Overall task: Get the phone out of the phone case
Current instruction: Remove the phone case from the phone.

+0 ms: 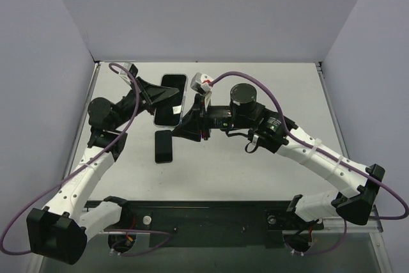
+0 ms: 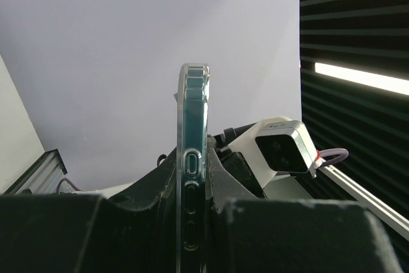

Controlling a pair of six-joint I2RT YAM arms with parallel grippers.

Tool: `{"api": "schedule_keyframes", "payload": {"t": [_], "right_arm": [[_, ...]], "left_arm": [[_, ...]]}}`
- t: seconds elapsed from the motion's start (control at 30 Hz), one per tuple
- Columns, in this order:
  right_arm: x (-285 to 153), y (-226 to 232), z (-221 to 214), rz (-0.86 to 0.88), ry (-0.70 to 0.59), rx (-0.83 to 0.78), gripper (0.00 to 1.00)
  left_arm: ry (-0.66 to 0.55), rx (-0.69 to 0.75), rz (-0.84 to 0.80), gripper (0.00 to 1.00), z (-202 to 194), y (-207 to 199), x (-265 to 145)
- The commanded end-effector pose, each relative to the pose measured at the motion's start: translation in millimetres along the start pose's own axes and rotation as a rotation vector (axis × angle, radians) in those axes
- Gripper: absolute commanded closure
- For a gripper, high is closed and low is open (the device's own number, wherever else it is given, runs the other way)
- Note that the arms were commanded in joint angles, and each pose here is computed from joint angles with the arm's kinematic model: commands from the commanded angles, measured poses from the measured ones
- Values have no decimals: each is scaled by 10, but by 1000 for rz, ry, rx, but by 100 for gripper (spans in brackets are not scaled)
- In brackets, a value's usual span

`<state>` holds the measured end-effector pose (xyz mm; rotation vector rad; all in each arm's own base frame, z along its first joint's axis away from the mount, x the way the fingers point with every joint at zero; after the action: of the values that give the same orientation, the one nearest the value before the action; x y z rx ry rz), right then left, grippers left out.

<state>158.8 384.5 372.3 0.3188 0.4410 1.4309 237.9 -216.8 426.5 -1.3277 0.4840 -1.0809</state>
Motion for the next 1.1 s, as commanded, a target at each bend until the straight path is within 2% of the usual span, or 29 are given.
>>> {"api": "schedule_keyframes", "payload": {"t": [0.0, 0.17, 0.2, 0.33, 0.47, 0.63, 0.87, 1.03, 1.07], "right_arm": [[149, -276, 178, -46, -119, -129, 100], [127, -421, 51, 10, -180, 12, 100], [113, -327, 178, 77, -235, 47, 100], [197, -473, 35, 101, -225, 137, 100], [197, -605, 30, 161, -282, 262, 100], [81, -865, -181, 177, -342, 414, 100], [-35, -1363, -430, 63, -369, 489, 100], [-29, -1428, -361, -32, -380, 554, 100], [-35, -1505, -388, -96, -390, 587, 95]], "left_arm": [[42, -52, -89, 100, -156, -207, 34], [15, -33, -222, 100, -130, -458, -22], [15, -33, -244, 100, -122, -488, -24], [31, -18, -356, 100, -133, -800, -68], [29, 27, -392, 100, -156, -965, -102], [38, 20, -405, 100, -179, -1057, -130], [91, 26, -401, 100, -237, -1194, -126], [37, 42, -372, 100, -174, -1041, -97], [18, 52, -352, 100, -171, -995, -103]]}}
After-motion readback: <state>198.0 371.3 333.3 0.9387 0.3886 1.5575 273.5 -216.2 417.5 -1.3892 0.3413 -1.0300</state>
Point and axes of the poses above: each gripper's point midway between its finger pads, its own x axis out along the fingers, its own y axis along the line the jaws close on, z = x × y, the point moved 1 cm from there along -x, back along the fingers, and after that the axes turned 11 degrees about x, right-handed, at the moved point
